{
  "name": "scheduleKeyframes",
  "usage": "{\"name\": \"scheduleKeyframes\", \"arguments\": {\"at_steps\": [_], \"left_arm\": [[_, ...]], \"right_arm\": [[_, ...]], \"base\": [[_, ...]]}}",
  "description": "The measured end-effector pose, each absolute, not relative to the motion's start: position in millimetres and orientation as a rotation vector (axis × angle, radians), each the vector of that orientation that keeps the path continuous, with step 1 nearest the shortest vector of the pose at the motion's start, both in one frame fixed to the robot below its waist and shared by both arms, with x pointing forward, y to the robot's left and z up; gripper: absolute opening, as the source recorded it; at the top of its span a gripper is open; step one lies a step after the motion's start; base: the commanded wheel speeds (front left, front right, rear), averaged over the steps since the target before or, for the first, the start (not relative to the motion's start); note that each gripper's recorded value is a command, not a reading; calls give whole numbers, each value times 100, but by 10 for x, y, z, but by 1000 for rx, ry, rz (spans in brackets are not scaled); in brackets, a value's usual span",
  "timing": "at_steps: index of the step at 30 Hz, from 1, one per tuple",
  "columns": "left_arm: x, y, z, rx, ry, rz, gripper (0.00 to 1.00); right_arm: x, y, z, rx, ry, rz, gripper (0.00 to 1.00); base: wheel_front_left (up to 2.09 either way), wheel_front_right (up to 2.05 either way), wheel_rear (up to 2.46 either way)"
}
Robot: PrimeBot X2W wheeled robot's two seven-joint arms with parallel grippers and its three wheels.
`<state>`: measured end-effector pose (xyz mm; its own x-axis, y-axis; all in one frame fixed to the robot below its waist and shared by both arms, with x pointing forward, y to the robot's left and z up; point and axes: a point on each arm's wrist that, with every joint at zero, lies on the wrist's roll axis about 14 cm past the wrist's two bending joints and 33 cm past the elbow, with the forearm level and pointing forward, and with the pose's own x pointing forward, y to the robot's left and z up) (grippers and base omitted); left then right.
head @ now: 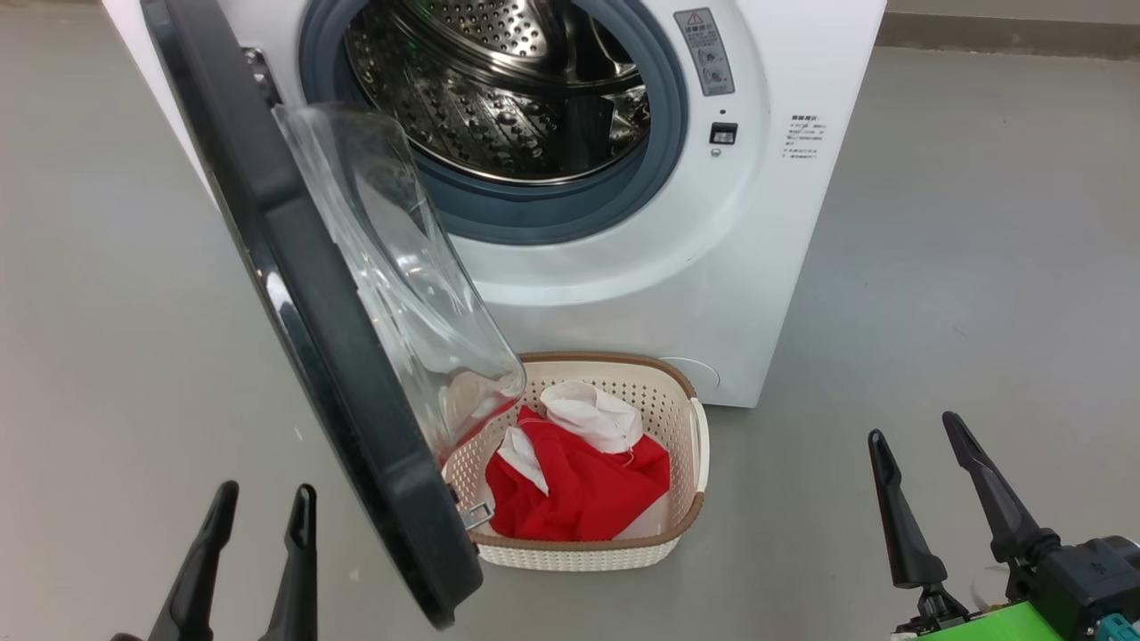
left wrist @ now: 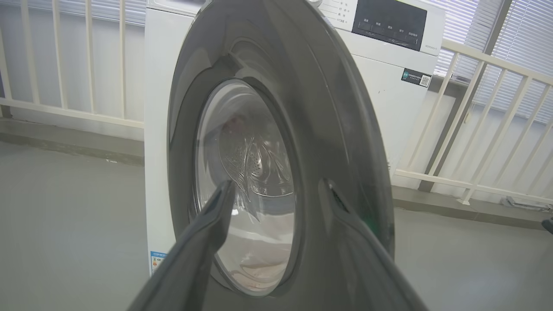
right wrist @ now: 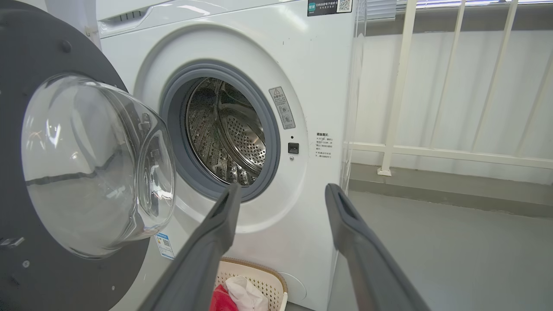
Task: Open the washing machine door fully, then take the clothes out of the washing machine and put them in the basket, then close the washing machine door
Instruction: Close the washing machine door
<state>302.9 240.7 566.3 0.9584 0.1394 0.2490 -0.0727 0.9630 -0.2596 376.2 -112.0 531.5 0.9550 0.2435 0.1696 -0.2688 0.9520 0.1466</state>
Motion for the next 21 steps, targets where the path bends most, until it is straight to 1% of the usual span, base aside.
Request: {"name": "scheduleKeyframes", "arguments": {"at_steps": [17, 21], "left_arm": [[3056, 2392, 5687, -251, -278, 115, 100], [3059, 2410, 5725, -281, -296, 133, 100]], "right_arm": [[3765, -1127, 5297, 172, -146, 258, 100], [3765, -1129, 5287, 173, -143, 257, 100]], "base": [[0, 0, 0], [0, 0, 0]]}}
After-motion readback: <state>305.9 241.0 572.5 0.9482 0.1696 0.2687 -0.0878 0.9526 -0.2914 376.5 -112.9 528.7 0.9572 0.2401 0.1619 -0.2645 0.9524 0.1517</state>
